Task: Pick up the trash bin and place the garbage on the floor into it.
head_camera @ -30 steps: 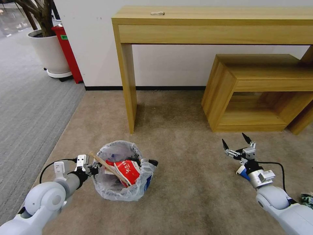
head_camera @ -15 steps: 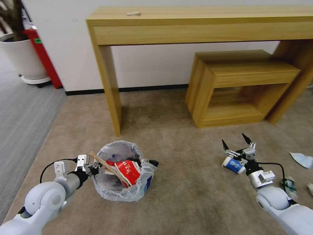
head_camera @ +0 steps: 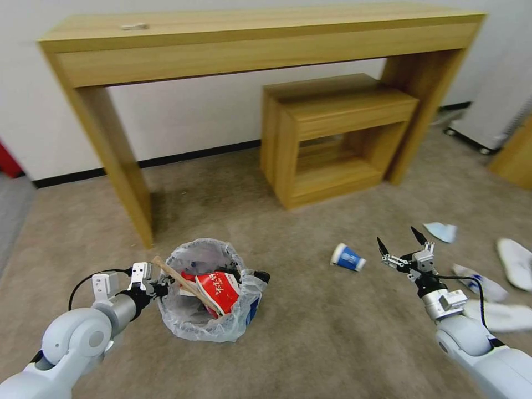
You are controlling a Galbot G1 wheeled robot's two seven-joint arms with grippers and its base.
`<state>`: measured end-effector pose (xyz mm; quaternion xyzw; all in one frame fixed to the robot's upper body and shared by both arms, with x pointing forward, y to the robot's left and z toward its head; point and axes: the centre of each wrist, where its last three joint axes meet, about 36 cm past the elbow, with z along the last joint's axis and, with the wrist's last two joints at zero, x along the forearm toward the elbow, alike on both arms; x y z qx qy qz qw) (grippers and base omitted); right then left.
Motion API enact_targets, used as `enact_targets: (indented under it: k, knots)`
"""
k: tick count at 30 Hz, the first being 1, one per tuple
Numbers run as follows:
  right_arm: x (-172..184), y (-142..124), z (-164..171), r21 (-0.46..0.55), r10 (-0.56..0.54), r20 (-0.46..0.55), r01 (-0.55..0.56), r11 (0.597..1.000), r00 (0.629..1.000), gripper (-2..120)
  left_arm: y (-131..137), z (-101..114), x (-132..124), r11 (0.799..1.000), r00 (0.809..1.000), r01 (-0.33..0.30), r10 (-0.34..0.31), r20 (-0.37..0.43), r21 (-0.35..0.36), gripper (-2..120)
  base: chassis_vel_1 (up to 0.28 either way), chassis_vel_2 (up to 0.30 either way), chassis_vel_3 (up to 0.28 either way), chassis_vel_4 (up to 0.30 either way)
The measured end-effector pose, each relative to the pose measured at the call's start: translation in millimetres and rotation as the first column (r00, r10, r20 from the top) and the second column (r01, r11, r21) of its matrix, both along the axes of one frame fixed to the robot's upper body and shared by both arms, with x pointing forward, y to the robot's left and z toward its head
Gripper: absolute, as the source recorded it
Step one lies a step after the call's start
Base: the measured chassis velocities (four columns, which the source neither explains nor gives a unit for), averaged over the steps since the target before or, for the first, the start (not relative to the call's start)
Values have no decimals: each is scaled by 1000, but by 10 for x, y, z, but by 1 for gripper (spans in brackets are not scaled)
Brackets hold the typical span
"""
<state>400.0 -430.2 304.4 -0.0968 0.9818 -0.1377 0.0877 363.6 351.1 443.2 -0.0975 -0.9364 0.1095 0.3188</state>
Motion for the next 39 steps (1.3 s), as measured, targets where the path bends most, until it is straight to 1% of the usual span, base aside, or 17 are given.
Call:
enact_targets:
  k: [27,39]
  knots:
    - [41,64,-94,12,7,-8,-7,1000,1000,100,-9,-79,37,1000,1000,-3,3,14,-7,0,-129,-126,-125,-123]
    - [31,95,-127,21,7,-13,-7,1000,1000,100,11,-62,47,1000,1000,-8,8,17,-2,0,-19,-22,-15,-19]
